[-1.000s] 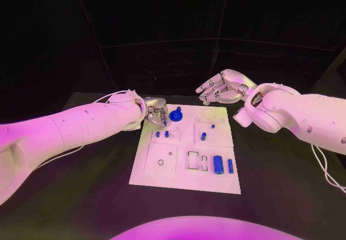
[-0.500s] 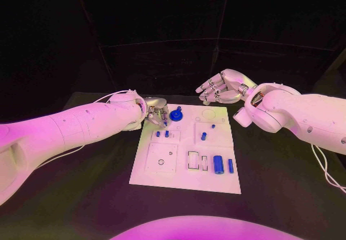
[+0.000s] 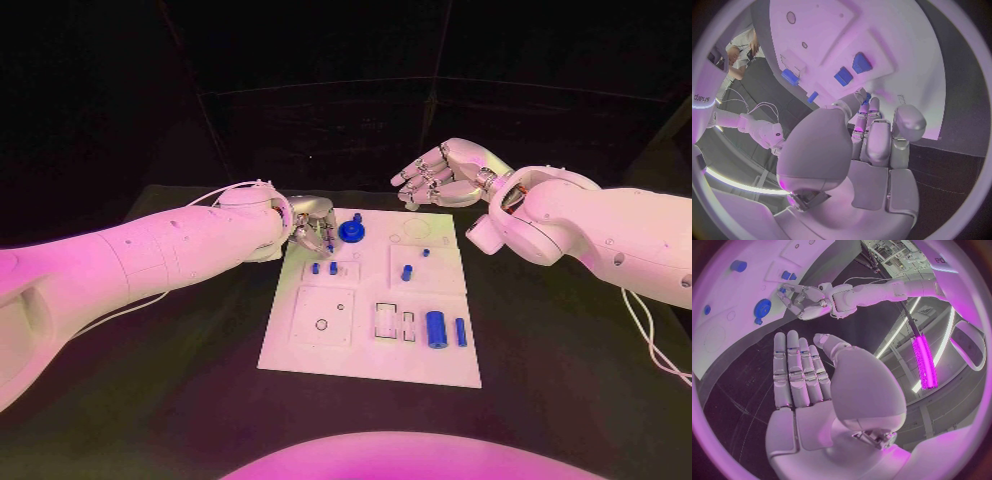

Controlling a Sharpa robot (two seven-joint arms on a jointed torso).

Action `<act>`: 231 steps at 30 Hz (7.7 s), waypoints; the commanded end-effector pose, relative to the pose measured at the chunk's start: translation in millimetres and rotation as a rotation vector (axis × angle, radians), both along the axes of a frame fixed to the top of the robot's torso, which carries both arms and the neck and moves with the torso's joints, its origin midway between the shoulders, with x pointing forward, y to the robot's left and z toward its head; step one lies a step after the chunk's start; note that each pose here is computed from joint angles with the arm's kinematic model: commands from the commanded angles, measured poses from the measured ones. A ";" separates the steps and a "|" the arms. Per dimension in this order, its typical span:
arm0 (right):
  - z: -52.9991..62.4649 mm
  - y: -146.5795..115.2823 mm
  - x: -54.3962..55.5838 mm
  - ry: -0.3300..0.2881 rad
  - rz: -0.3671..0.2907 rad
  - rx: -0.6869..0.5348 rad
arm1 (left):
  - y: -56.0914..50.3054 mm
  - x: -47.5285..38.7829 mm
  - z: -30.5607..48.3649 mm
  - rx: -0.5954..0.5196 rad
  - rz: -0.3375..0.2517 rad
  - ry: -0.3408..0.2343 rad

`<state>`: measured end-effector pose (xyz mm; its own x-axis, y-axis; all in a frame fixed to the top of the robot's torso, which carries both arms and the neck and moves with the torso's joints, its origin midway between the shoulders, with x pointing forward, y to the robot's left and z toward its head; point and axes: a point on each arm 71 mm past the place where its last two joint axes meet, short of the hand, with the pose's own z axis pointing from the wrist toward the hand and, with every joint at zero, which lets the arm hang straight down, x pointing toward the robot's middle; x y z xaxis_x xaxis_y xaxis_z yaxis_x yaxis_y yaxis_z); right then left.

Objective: Assemble the parts on the task board

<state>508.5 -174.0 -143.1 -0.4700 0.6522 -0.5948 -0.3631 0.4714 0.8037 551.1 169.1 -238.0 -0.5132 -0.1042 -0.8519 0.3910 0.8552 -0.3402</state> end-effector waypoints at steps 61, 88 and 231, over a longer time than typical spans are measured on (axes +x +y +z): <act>-78.8 -18.6 -2.4 -0.299 -0.073 -0.824 | 87.6 -53.7 58.7 -1.307 0.391 0.155; -96.0 -6.6 -4.4 -0.256 -0.002 -0.857 | 84.5 -62.0 59.4 -1.340 0.394 0.185; -106.6 131.6 -83.4 -0.309 0.306 -0.610 | 74.8 -56.3 56.5 -1.344 0.394 0.223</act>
<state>426.3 -44.0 -249.7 -0.3307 0.0479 -0.9425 -0.7051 0.6512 0.2805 494.6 245.1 -182.7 -0.3596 -0.9284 0.0932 0.0375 -0.1142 -0.9928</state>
